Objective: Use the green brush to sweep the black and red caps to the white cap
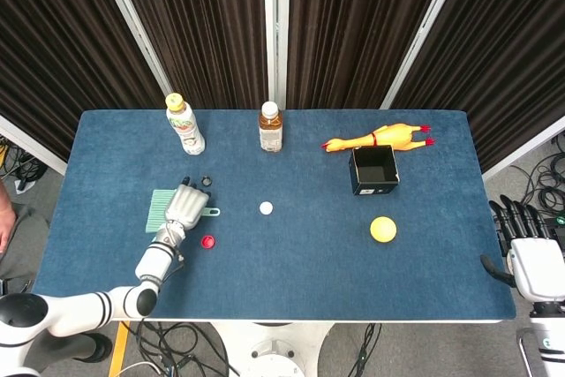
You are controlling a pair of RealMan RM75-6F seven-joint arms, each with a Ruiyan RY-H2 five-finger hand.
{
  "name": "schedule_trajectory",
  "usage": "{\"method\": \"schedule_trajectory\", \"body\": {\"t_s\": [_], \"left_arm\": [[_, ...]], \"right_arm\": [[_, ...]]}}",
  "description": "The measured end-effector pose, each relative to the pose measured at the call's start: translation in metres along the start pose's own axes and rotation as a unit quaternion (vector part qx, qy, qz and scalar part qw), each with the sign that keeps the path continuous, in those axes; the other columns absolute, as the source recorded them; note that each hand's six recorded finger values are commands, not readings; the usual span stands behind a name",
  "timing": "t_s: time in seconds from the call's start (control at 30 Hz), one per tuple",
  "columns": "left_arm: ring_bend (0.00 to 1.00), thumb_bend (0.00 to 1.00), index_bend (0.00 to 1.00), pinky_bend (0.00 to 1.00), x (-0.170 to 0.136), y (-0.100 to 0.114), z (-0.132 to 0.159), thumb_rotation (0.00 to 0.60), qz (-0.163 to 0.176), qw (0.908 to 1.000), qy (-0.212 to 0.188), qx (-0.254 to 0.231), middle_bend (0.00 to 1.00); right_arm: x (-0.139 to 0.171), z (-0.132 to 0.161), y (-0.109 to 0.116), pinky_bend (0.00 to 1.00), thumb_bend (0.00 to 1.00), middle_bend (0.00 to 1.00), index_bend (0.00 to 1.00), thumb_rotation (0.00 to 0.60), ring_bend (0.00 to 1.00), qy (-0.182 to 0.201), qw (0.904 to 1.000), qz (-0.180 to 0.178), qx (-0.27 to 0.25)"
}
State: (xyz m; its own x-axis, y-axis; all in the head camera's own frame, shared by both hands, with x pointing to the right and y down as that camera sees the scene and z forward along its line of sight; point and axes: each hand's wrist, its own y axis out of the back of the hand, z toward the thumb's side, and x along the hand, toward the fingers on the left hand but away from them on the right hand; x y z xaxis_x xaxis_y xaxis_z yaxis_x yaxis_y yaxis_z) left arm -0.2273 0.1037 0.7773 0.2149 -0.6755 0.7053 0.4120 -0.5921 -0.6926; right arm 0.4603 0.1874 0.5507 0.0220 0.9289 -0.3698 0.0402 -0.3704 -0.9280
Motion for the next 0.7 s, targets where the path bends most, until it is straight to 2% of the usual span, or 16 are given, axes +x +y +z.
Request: {"method": "schedule_trajectory", "body": {"t_s": [0.27,0.43,0.63,0.7], "left_arm": [[0.31,0.26,0.40,0.17,0.001,-0.004,0.007,0.600,-0.004,0.9995,-0.005,0.032,0.44],[0.31,0.30,0.42,0.18,0.001,-0.009,0.010,0.600,-0.010,0.9989,-0.010,0.045,0.46],[0.38,0.35,0.49,0.42,0.000,-0.010,0.012,0.600,-0.009,0.9985,-0.021,0.050,0.53],[0.40,0.36,0.51,0.47,0.000,-0.008,0.011,0.600,-0.002,0.9985,-0.026,0.049,0.54]], "right_arm": [[0.001,-0.003,-0.001,0.00,0.15,0.01,0.00,0.600,0.00,-0.004,1.0000,0.001,-0.005],[0.002,-0.005,-0.001,0.00,0.15,0.01,0.00,0.600,0.00,-0.006,1.0000,0.002,-0.008],[0.003,-0.006,-0.001,0.00,0.15,0.01,0.00,0.600,0.00,-0.007,0.9999,0.002,-0.011],[0.004,-0.007,0.000,0.00,0.14,0.01,0.00,0.600,0.00,-0.008,0.9999,0.001,-0.010]]}}
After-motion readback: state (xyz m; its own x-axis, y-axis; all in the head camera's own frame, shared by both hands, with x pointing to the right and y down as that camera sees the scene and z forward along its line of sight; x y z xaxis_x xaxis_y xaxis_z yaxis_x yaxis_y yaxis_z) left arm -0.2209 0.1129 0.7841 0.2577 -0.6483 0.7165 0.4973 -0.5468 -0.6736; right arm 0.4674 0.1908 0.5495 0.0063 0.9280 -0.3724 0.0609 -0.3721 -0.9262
